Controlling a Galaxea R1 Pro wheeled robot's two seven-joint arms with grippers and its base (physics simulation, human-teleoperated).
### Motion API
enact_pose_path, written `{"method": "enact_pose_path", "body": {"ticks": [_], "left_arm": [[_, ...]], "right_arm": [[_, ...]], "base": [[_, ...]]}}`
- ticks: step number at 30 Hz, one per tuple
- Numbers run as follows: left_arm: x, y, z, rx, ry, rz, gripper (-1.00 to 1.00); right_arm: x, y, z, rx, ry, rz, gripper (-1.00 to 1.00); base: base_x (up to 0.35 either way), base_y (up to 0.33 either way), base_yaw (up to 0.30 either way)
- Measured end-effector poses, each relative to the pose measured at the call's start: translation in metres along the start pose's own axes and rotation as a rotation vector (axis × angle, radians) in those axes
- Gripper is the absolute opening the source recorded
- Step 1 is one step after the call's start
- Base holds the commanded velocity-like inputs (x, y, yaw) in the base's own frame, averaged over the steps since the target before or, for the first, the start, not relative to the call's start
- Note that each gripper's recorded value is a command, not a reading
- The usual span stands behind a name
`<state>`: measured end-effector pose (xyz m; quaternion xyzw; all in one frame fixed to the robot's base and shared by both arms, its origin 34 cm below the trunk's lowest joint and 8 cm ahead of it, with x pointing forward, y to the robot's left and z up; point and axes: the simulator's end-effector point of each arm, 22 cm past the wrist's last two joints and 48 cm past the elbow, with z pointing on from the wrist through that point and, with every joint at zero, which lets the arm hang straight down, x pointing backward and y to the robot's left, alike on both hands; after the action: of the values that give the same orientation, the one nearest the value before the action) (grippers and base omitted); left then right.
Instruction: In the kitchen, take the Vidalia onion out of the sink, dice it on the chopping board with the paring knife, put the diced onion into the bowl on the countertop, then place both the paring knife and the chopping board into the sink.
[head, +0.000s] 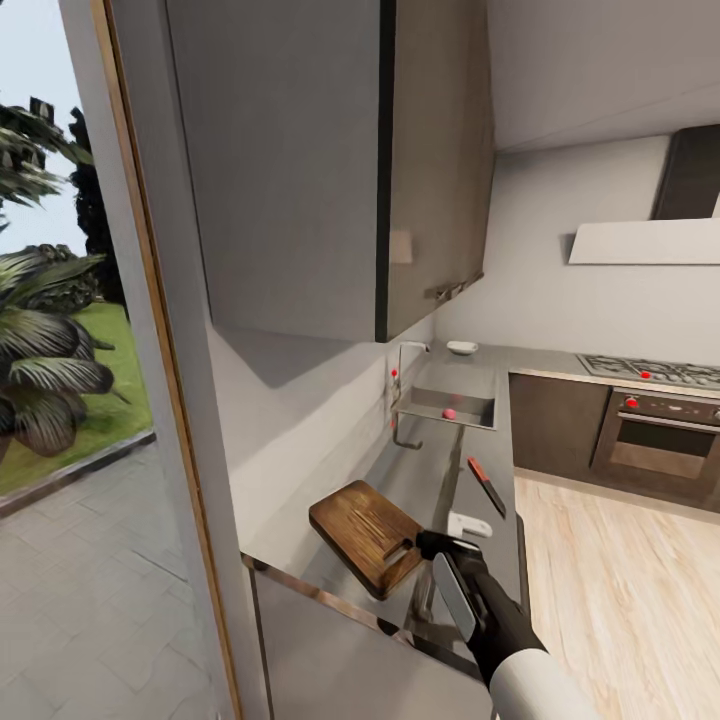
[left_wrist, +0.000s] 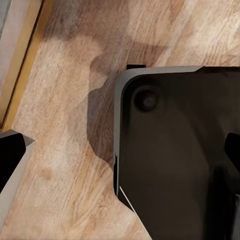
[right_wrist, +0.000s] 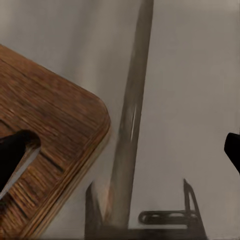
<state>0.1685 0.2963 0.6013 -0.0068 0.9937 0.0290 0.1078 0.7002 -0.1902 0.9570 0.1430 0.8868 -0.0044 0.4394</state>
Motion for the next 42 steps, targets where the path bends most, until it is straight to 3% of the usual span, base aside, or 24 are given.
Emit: {"method": "enact_pose_path", "body": {"ticks": [20,42], "left_arm": [[0.011,0.0,-0.001,0.0,0.028,0.001,1.0],[0.013,0.0,-0.001,-0.001,0.032,0.003,1.0]], "right_arm": [[0.02,-0.003,0.009,0.017,0.041,-0.007,1.0],[0.022,-0.003,0.01,0.018,0.044,-0.007,1.0]], "base": [[0.0,0.033,0.0],[0.007,0.012,0.0]]}}
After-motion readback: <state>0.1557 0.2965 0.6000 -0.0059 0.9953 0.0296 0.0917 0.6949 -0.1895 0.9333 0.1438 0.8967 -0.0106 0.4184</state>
